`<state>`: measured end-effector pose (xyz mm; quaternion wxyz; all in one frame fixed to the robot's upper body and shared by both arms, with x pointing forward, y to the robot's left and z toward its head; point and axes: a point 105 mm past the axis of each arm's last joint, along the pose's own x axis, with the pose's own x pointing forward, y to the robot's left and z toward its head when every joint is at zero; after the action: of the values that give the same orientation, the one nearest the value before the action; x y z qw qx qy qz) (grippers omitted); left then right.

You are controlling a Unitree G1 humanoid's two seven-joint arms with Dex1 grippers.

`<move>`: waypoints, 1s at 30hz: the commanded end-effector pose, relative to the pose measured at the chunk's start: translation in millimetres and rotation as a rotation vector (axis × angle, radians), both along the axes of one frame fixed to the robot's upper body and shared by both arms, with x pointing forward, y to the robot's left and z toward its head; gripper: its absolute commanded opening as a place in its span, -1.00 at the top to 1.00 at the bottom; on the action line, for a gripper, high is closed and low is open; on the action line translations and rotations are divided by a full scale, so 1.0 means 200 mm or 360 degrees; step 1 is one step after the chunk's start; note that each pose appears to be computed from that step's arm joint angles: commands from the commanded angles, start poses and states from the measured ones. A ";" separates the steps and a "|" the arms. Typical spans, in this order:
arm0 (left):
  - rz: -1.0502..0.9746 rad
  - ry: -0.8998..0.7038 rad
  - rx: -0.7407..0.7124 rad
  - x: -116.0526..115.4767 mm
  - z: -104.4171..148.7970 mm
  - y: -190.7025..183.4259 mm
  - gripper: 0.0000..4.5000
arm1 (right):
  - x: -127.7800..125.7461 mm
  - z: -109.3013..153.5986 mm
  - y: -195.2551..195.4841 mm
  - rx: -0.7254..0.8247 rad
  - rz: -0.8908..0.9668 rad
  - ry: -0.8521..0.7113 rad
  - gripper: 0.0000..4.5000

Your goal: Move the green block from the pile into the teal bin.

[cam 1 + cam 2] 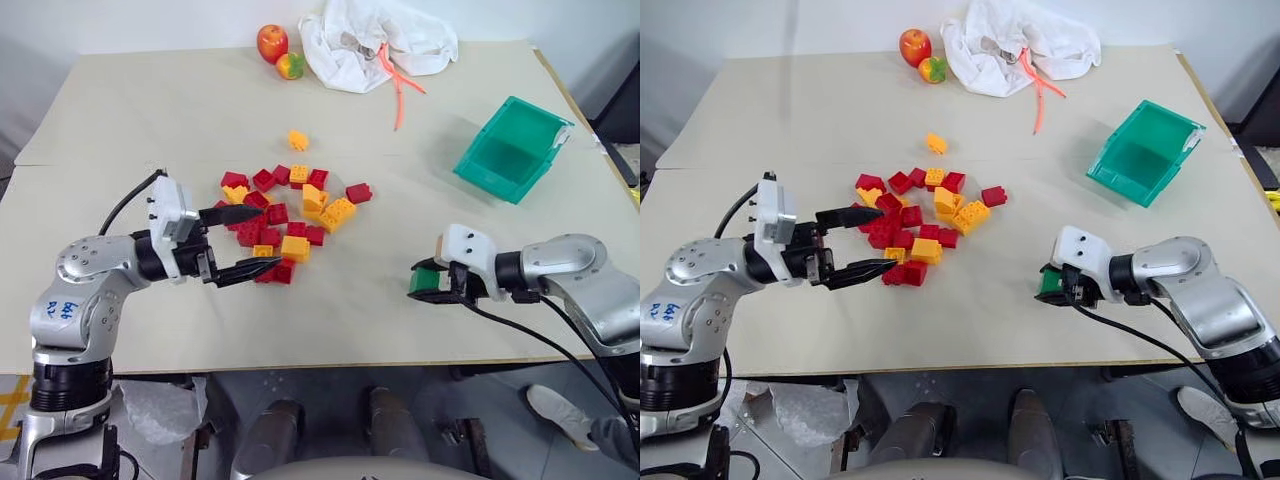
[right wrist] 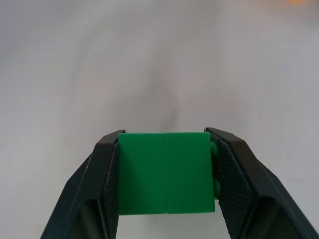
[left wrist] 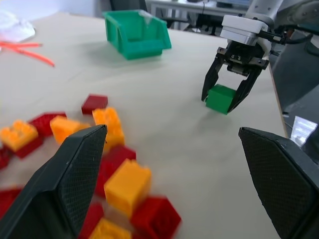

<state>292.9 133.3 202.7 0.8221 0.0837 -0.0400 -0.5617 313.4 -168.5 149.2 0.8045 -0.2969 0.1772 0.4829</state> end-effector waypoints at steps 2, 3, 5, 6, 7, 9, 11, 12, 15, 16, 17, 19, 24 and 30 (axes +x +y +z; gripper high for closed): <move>0.0080 -0.0060 0.0031 0.10 0.01 -0.07 -1.00 | 0.23 0.26 -0.10 -0.0008 -0.0260 -0.0433 0.06; 0.0098 -0.0075 0.0040 0.11 0.00 -0.08 -1.00 | 0.26 0.28 -0.12 -0.0021 -0.0298 -0.0471 0.06; 0.0166 -0.0117 0.0033 0.17 0.01 -0.11 -1.00 | 0.37 0.35 -0.16 -0.0063 -0.0414 -0.0615 0.06; 0.0192 -0.0137 0.0013 0.20 0.01 -0.13 -1.00 | 0.44 0.40 -0.18 -0.0065 -0.0477 -0.0703 0.06; 0.0209 -0.0151 -0.0001 0.22 0.02 -0.14 -1.00 | 0.48 0.43 -0.18 -0.0066 -0.0516 -0.0761 0.06; 0.0233 -0.0170 -0.0008 0.25 0.03 -0.15 -1.00 | 0.58 0.47 -0.21 -0.0110 -0.0646 -0.0841 0.06; 0.0236 -0.0205 -0.0010 0.27 0.05 -0.15 -1.00 | 0.67 0.51 -0.26 -0.0195 -0.0792 -0.0945 0.06; 0.0236 -0.0222 -0.0018 0.27 0.06 -0.15 -1.00 | 0.71 0.53 -0.28 -0.0239 -0.0852 -0.0994 0.06; 0.0245 -0.0244 -0.0012 0.27 0.07 -0.13 -1.00 | 0.76 0.58 -0.29 -0.0243 -0.0921 -0.1058 0.06; 0.0258 -0.0250 -0.0001 0.27 0.07 -0.12 -1.00 | 0.76 0.59 -0.30 -0.0228 -0.0928 -0.1067 0.06; 0.0267 -0.0255 0.0005 0.27 0.07 -0.11 -1.00 | 0.76 0.60 -0.30 -0.0220 -0.0932 -0.1074 0.06; 0.0300 -0.0255 0.0003 0.27 0.07 -0.07 -1.00 | 0.76 0.62 -0.32 -0.0193 -0.0937 -0.1071 0.06; 0.0342 -0.0249 0.0014 0.27 0.06 -0.04 -1.00 | 0.75 0.64 -0.43 -0.0205 -0.1051 -0.1095 0.06; 0.0367 -0.0239 0.0008 0.26 0.05 -0.01 -1.00 | 0.76 0.60 -0.43 -0.0132 -0.1044 -0.1076 -0.79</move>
<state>349.7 126.1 199.8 0.8761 0.1207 -0.0655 -0.4621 465.8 -255.9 248.5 0.9079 -0.4098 0.0459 0.0749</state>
